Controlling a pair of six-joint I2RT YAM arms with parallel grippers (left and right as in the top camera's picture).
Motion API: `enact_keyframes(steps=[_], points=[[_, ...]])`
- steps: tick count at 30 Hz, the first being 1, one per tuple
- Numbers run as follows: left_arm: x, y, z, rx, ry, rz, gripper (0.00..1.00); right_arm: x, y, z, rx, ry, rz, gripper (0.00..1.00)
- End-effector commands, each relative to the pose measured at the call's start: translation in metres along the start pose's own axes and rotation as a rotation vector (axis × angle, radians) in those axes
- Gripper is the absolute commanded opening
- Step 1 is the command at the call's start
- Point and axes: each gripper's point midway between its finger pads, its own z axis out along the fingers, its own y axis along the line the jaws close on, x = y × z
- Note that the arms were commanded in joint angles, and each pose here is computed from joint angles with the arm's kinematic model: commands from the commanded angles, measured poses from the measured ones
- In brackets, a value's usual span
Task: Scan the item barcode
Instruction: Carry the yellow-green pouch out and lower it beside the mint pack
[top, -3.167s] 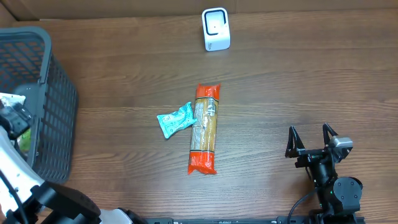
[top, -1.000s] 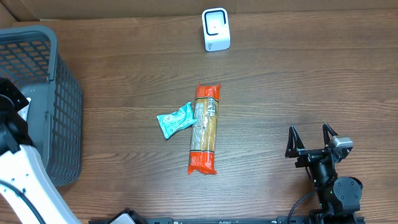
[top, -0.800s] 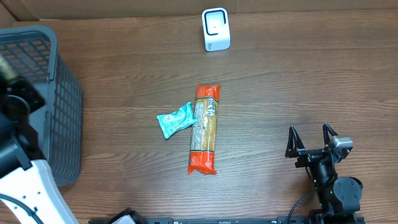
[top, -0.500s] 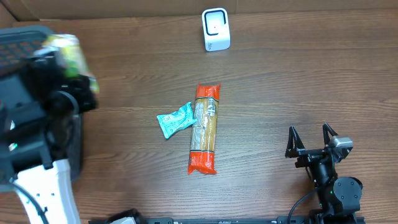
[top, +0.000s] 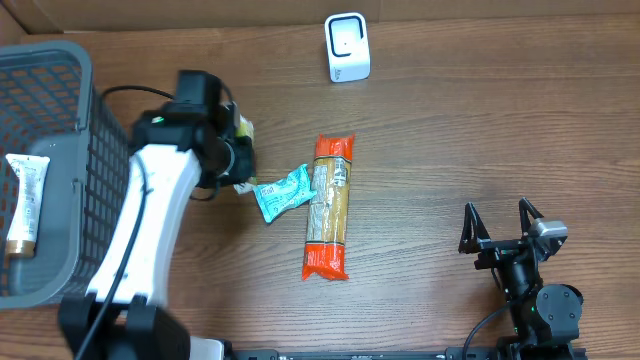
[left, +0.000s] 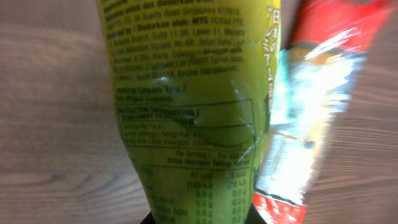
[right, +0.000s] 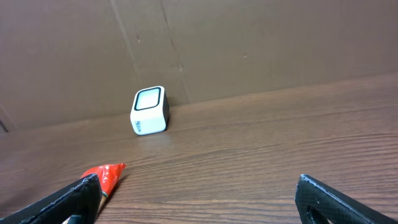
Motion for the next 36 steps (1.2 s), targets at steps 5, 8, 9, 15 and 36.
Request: enact_keyframes(steps=[5, 8, 9, 15, 36], points=[[0.011, 0.012, 0.05, -0.133, 0.136, -0.049, 0.04, 0.001, -0.001, 0.0, 0.003, -0.005, -0.002, 1.0], [0.018, 0.012, 0.065, -0.145, 0.193, -0.043, 0.04, 0.001, -0.001, 0.0, 0.003, -0.005, -0.002, 1.0], [0.021, 0.011, 0.069, -0.147, 0.209, -0.04, 0.06, 0.001, -0.001, 0.0, 0.003, -0.005, -0.002, 1.0], [0.028, 0.01, 0.077, -0.159, 0.251, -0.029, 0.45, 0.001, -0.001, 0.0, 0.003, -0.005, -0.002, 1.0], [-0.086, 0.015, -0.179, -0.039, -0.425, -0.104, 0.84, 0.001, -0.001, 0.0, 0.003, -0.005, -0.002, 1.0]])
